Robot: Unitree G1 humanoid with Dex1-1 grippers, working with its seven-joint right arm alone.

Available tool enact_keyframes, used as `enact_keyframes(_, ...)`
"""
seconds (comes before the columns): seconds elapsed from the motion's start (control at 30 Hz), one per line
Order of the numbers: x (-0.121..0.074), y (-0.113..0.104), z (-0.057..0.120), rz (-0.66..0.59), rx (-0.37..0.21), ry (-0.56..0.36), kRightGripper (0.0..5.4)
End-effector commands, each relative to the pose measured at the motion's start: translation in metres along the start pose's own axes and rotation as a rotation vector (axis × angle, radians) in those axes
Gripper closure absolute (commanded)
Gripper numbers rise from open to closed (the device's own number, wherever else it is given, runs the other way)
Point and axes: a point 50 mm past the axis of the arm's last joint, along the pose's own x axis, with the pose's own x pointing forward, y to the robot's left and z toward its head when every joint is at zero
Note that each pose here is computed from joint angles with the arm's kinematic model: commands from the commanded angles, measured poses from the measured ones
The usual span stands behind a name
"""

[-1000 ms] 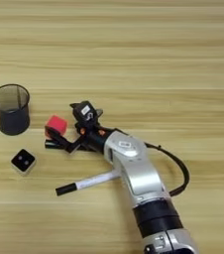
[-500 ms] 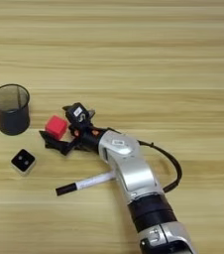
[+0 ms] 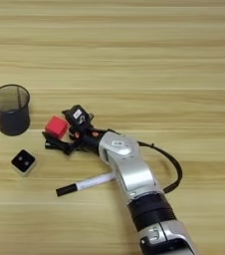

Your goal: Move the objects on the table

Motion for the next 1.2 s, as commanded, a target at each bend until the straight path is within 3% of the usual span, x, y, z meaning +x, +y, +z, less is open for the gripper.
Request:
enact_keyframes(0.03,0.004,-0.011,0.030,-0.023,-0.099,-0.090,1.54)
enact_keyframes(0.47,0.002,-0.013,0.035,-0.021,-0.106,-0.114,3.05)
enact_keyframes(1.2,-0.015,-0.007,0.076,0.035,-0.178,-0.260,3.05)
